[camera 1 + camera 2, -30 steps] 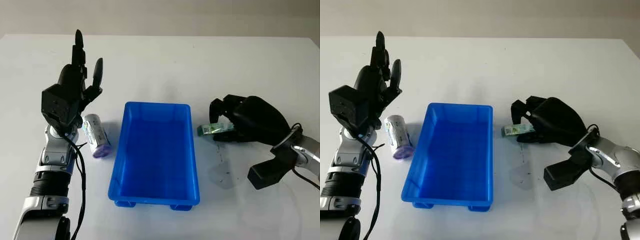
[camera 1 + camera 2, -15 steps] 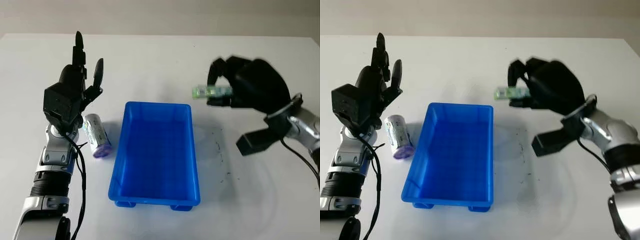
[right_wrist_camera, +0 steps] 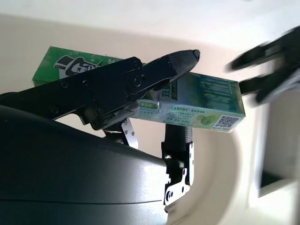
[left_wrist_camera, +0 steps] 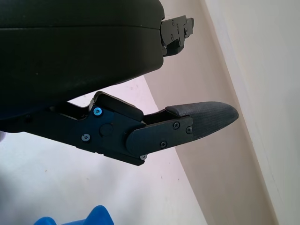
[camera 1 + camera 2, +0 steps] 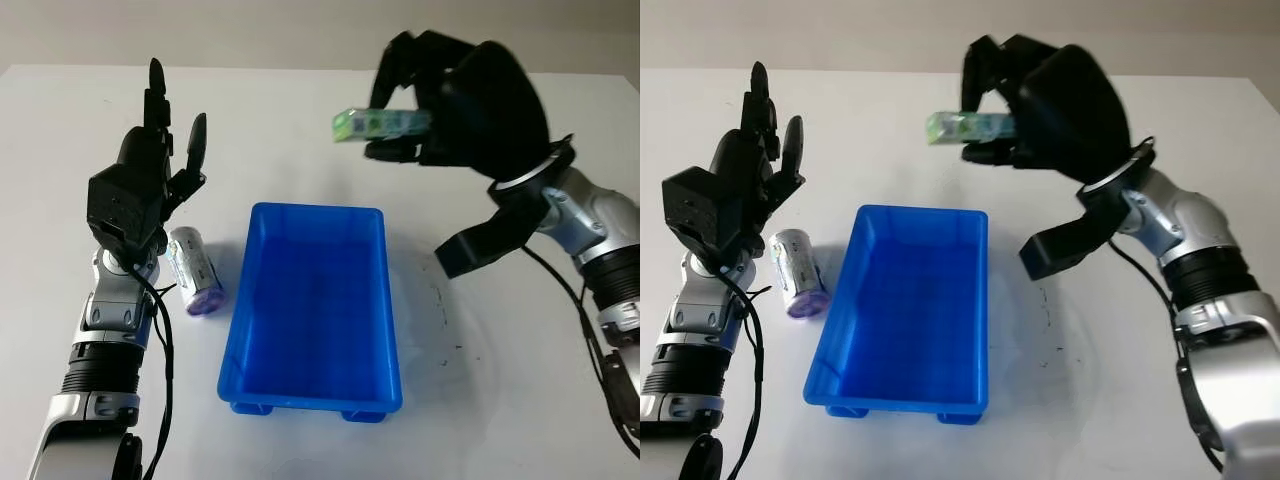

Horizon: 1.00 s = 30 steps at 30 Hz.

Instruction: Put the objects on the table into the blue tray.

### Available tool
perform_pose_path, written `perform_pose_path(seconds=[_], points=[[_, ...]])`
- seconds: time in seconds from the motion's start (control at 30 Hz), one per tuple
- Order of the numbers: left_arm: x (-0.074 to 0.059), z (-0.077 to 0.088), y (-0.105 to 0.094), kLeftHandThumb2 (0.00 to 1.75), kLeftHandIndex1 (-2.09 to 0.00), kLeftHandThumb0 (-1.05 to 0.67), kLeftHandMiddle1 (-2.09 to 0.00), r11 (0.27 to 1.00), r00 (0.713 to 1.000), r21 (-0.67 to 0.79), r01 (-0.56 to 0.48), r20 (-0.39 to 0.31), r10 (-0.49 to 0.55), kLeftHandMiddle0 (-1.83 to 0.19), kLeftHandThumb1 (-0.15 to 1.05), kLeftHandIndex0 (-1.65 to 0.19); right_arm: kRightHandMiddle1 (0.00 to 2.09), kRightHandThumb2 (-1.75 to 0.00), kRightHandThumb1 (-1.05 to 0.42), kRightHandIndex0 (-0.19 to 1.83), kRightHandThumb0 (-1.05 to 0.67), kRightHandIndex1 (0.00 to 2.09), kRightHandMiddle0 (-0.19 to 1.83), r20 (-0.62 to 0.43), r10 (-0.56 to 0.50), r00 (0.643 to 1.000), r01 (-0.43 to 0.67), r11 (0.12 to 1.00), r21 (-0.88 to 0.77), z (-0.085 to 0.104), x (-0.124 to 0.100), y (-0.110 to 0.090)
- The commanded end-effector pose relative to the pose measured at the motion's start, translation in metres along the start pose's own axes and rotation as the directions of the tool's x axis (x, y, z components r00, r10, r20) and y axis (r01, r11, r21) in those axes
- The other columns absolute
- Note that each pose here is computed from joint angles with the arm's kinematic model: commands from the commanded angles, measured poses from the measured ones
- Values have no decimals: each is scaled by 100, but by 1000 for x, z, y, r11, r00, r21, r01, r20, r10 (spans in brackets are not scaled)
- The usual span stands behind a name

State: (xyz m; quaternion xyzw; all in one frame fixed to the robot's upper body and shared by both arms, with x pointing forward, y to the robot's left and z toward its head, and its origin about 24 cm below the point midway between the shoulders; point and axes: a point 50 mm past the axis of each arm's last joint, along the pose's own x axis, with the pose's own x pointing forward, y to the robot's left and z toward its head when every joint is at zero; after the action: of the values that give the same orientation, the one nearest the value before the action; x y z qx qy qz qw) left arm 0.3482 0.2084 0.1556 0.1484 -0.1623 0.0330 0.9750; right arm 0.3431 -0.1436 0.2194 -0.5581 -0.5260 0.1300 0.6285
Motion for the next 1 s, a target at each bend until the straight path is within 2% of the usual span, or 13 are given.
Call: perform_pose_path(seconds=[0.0, 0.07, 0.17, 0.6, 0.7, 0.77, 0.8, 0.83, 0.87, 0.9, 0.97], points=[[-1, 3, 1, 67, 0, -77, 0, 1000, 1000, -4, -12, 21, 12, 19, 105, 19, 209, -11, -105, 103, -48, 209, 79, 49, 12, 999, -15, 998, 55, 11, 0, 4], [-1, 3, 2, 67, 0, -76, 0, 1000, 1000, -6, -14, 23, 14, 19, 105, 19, 209, -12, -105, 101, -49, 209, 74, 87, 41, 995, -49, 994, 99, 20, -2, 8], [-1, 2, 3, 66, 0, -75, 0, 1000, 1000, -10, -18, 22, 18, 19, 105, 19, 209, -11, -105, 103, -49, 209, 79, 123, 64, 990, -83, 985, 150, 30, -4, 10], [0, 3, 1, 65, 0, -78, 0, 1000, 1000, -1, -14, 11, 14, 19, 105, 19, 209, -8, -105, 101, -53, 209, 78, 163, 177, 971, -220, 928, 300, 45, -10, 7], [1, 3, 1, 66, 0, -77, 0, 1000, 1000, 1, -12, 16, 12, 19, 105, 19, 209, -7, -105, 91, -59, 209, 72, 188, 194, 963, -245, 922, 301, 44, -11, 6], [1, 3, 1, 66, 0, -78, 0, 1000, 1000, -1, -16, 15, 16, 19, 105, 19, 207, -10, -105, 70, -66, 207, 54, 196, 206, 959, -258, 920, 294, 43, -12, 6], [1, 3, 1, 66, 0, -78, 0, 1000, 1000, 0, -18, 15, 18, 19, 105, 19, 205, -11, -105, 53, -69, 203, 37, 199, 223, 954, -274, 919, 284, 42, -12, 5], [1, 3, 1, 65, 0, -78, 0, 1000, 1000, 2, -19, 14, 19, 19, 105, 19, 195, -14, -105, 40, -71, 190, 23, 205, 242, 948, -293, 917, 272, 42, -12, 5], [2, 3, 1, 65, 0, -78, 0, 1000, 1000, 2, -19, 14, 19, 19, 105, 19, 179, -17, -105, 32, -74, 170, 14, 210, 263, 942, -314, 912, 263, 41, -11, 4], [2, 3, 1, 65, 0, -78, 0, 1000, 1000, 4, -20, 12, 20, 19, 105, 19, 152, -19, -105, 26, -75, 139, 9, 214, 275, 937, -326, 908, 262, 41, -11, 4], [2, 3, 1, 65, 0, -79, 0, 1000, 1000, 6, -21, 10, 21, 19, 105, 19, 114, -19, -105, 24, -77, 93, 9, 219, 287, 933, -340, 902, 265, 41, -11, 4]])
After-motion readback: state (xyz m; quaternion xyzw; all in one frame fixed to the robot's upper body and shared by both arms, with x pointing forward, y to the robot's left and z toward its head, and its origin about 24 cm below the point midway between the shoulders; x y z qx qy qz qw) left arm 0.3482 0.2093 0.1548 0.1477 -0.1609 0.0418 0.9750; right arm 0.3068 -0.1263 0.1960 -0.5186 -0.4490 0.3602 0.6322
